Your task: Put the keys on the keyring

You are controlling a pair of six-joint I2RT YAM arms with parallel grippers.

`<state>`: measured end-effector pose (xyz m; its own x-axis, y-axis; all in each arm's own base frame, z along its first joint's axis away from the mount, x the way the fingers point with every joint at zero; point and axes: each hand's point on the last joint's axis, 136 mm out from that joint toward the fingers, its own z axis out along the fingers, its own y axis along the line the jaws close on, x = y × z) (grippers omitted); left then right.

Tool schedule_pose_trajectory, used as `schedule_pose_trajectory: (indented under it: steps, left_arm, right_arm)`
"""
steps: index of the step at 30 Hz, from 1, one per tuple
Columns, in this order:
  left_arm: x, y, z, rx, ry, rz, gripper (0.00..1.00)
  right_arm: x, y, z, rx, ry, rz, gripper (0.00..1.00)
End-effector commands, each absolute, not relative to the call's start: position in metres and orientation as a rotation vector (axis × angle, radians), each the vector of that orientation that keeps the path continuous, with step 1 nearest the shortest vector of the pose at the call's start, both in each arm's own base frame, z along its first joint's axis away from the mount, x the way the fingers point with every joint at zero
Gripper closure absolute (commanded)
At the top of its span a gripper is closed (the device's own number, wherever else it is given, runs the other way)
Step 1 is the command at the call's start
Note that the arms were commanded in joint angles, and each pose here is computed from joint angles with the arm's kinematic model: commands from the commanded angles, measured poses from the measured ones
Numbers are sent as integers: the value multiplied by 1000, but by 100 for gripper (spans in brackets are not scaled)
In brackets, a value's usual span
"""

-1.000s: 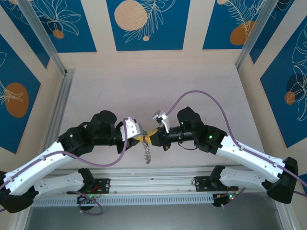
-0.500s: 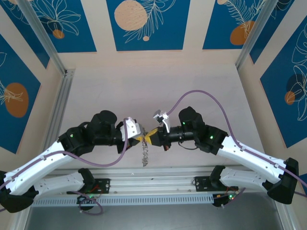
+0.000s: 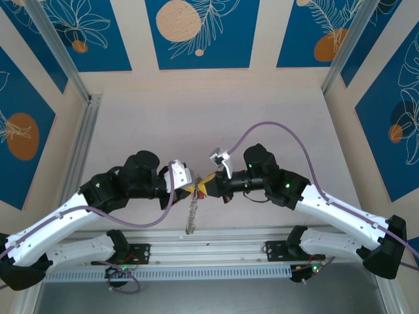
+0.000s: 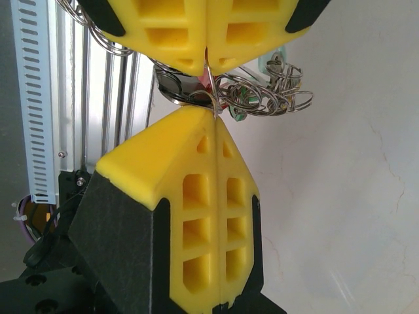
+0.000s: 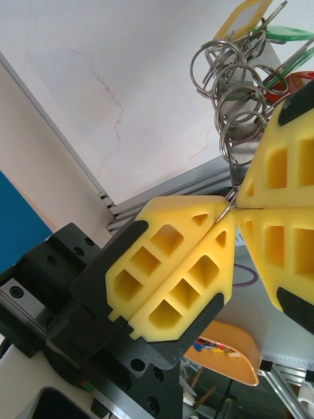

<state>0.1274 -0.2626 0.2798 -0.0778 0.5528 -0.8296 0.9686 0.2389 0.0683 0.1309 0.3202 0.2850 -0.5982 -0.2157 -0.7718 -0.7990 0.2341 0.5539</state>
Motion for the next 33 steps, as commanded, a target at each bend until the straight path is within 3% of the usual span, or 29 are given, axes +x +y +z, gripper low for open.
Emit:
schedule_pose_trajectory:
  steps: [1,33]
  left_arm:
    - [120,-269,297,1419,1649,-731,100]
    - [118,-268,297,1427,1642,-737,100]
  right_arm:
    - [135,321,285,-907,1970,1380,100]
    - [146,329,289,-844,2025,1404,100]
